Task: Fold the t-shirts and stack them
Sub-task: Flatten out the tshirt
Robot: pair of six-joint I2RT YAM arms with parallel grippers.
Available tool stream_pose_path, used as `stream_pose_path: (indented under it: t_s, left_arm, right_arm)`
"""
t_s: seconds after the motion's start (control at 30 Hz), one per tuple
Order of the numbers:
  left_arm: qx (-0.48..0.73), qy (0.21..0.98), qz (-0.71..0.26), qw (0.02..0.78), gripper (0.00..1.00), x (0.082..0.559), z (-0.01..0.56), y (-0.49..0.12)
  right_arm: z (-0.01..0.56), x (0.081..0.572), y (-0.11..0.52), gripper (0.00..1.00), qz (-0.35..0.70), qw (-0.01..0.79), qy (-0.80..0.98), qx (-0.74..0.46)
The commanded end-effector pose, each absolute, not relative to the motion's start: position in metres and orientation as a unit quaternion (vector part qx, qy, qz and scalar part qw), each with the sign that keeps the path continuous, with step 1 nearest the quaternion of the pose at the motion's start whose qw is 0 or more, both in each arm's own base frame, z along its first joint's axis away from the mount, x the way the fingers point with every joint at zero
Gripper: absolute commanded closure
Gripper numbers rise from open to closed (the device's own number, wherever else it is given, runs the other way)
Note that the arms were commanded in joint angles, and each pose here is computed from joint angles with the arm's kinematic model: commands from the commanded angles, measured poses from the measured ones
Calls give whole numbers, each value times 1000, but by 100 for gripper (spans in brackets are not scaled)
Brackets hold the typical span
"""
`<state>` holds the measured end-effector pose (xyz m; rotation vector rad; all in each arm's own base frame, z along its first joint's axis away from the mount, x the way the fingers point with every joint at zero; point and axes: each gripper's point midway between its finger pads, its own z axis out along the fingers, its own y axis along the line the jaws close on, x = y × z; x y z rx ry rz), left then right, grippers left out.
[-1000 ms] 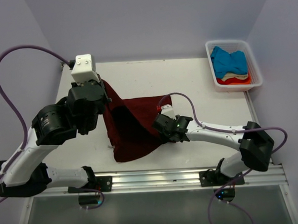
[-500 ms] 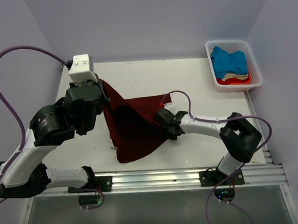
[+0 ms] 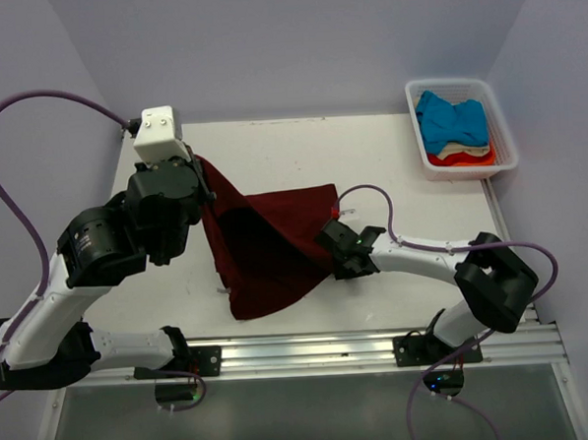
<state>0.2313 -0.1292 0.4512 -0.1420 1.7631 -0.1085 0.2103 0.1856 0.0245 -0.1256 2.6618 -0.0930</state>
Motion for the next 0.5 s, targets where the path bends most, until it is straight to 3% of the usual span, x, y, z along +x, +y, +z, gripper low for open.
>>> stream_pose_path:
  t_s: [0.0, 0.47]
  left_arm:
    - [-89, 762, -55, 640, 100, 233, 456, -124]
    - [-88, 766, -63, 634, 100, 230, 455, -123]
  right_arm:
    - [34, 208, 178, 53, -33, 248, 968, -26]
    - [4, 211, 197, 57, -13, 221, 975, -29]
